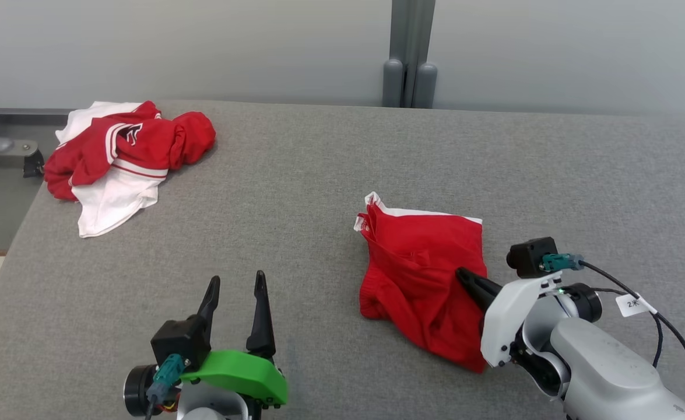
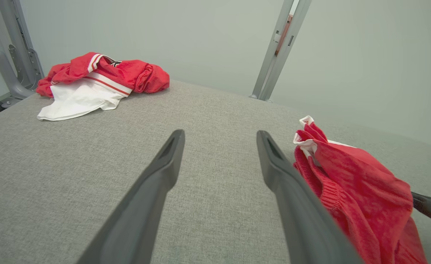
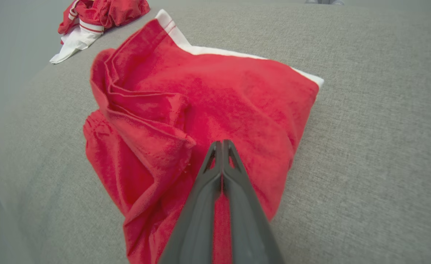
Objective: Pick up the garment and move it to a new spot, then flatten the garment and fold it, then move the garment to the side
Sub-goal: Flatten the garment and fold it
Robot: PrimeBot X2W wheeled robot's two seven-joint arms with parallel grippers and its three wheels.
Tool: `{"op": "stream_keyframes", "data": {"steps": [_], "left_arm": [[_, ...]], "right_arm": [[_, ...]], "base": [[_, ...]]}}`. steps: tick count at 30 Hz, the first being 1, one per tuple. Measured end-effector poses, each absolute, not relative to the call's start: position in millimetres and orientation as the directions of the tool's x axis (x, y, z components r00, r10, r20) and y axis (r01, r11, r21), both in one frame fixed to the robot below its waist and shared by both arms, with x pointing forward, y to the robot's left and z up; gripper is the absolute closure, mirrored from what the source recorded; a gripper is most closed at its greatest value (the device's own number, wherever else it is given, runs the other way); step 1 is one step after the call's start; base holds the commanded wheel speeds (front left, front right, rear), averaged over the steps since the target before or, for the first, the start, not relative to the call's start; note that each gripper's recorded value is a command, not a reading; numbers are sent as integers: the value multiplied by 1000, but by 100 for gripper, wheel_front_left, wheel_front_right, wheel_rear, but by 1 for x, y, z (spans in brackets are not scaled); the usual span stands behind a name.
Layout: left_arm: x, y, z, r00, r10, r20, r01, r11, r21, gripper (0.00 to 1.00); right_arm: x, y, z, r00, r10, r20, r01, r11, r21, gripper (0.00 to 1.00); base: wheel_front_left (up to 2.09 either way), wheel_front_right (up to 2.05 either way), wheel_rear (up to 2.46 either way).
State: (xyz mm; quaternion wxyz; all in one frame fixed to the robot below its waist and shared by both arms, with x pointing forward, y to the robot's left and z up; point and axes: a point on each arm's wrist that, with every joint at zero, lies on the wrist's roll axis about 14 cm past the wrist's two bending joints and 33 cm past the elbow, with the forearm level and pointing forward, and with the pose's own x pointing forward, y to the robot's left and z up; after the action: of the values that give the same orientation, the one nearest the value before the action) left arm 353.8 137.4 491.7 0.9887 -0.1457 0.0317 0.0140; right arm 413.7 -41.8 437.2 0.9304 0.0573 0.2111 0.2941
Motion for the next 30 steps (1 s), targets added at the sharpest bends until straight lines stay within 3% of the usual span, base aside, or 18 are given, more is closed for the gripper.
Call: {"op": "stream_keyframes", "data": {"steps": [12, 30], "left_arm": [[350, 165, 485, 991, 98, -88, -118, 956, -268, 0], [346, 170, 490, 991, 115, -75, -131, 955, -267, 0]], "right_arm": [[415, 0, 417, 667, 650, -364, -626, 754, 200, 100], [354, 72, 423, 452, 842, -293, -834, 516, 197, 100]], "base": [[0, 0, 0], [0, 0, 0]]}}
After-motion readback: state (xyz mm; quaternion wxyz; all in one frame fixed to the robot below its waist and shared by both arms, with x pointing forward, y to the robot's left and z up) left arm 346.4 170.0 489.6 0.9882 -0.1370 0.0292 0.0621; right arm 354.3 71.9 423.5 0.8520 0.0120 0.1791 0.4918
